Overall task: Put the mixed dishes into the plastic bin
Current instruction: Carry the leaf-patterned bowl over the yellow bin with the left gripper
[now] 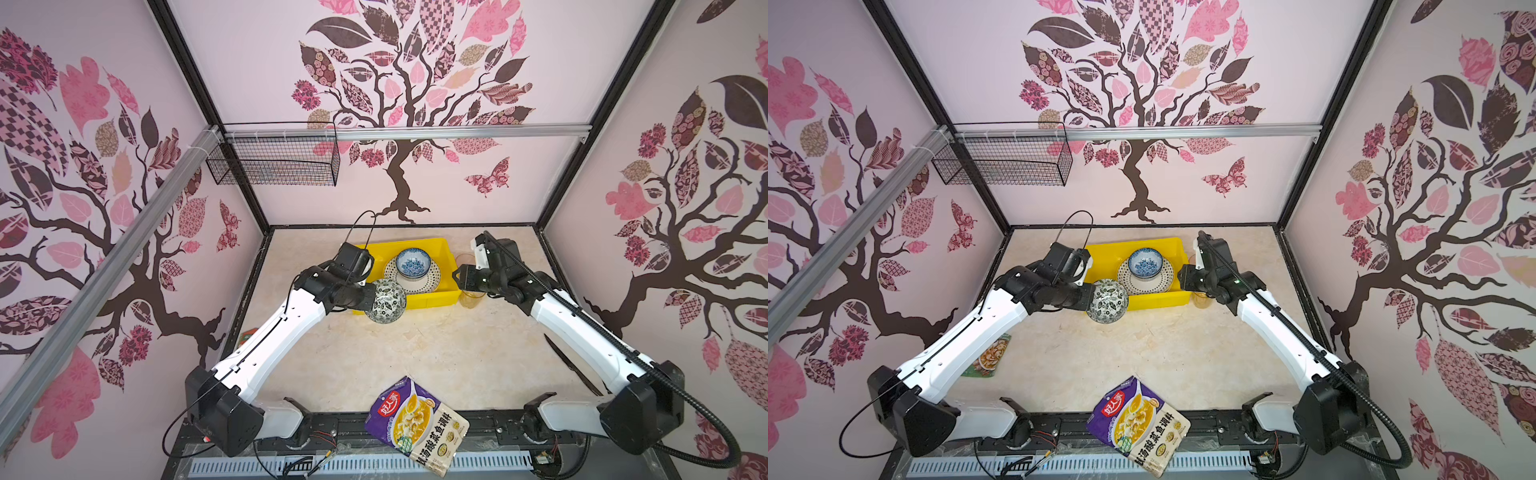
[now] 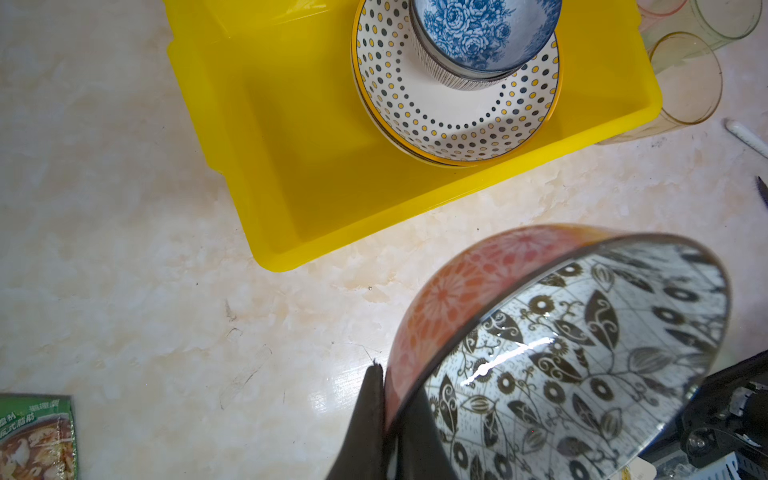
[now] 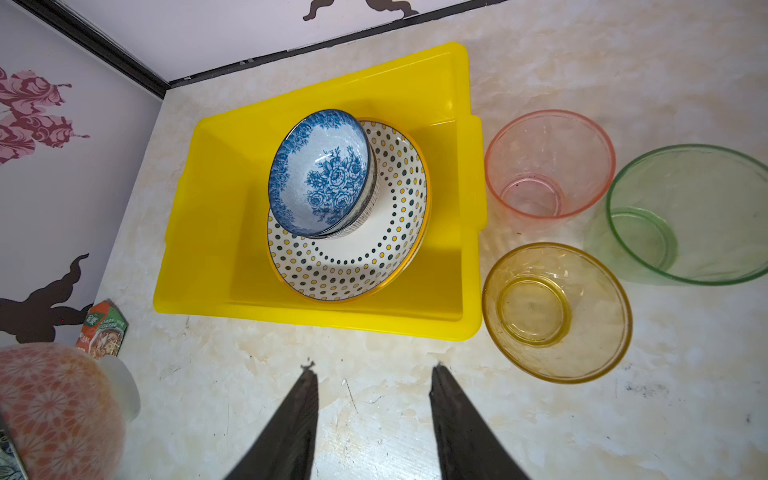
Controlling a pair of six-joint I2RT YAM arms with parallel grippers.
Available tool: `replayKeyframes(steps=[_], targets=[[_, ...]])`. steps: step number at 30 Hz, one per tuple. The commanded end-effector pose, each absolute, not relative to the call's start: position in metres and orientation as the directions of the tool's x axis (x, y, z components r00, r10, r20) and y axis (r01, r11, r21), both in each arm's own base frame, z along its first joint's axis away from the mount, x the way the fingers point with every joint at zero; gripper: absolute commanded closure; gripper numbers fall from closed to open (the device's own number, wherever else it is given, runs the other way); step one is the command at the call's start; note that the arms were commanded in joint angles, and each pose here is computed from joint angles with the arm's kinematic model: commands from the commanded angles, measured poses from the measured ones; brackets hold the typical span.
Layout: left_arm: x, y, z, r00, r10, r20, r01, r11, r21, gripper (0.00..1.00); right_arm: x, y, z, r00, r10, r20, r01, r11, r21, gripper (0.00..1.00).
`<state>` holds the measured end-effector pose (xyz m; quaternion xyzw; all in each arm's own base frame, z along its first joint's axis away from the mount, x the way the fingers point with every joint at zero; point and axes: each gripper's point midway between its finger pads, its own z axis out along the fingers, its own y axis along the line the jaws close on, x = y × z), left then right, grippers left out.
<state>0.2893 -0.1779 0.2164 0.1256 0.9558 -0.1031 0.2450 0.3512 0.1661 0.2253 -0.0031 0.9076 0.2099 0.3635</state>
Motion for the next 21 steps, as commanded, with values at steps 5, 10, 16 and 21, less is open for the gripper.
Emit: replayKeyframes(steps=[5, 10, 16, 21], targets=[[0.318, -0.192, 0.253, -0.786, 0.177, -0.593, 0.319, 0.937, -0.144, 1.00, 0.351, 0.159, 0.232, -0.711, 0.134, -0.690, -0.159, 0.925, 0.344, 0.53], [0.334, -0.197, 0.256, -0.785, 0.166, -0.597, 0.315, 0.937, -0.153, 1.00, 0.356, 0.158, 0.232, -0.706, 0.120, -0.698, -0.161, 0.933, 0.323, 0.53], [0.351, -0.201, 0.260, -0.783, 0.145, -0.605, 0.307, 0.936, -0.173, 1.00, 0.361, 0.155, 0.231, -0.700, 0.106, -0.707, -0.154, 0.943, 0.294, 0.53], [0.367, -0.202, 0.262, -0.783, 0.117, -0.610, 0.296, 0.934, -0.201, 1.00, 0.365, 0.154, 0.232, -0.693, 0.096, -0.715, -0.150, 0.950, 0.273, 0.53]])
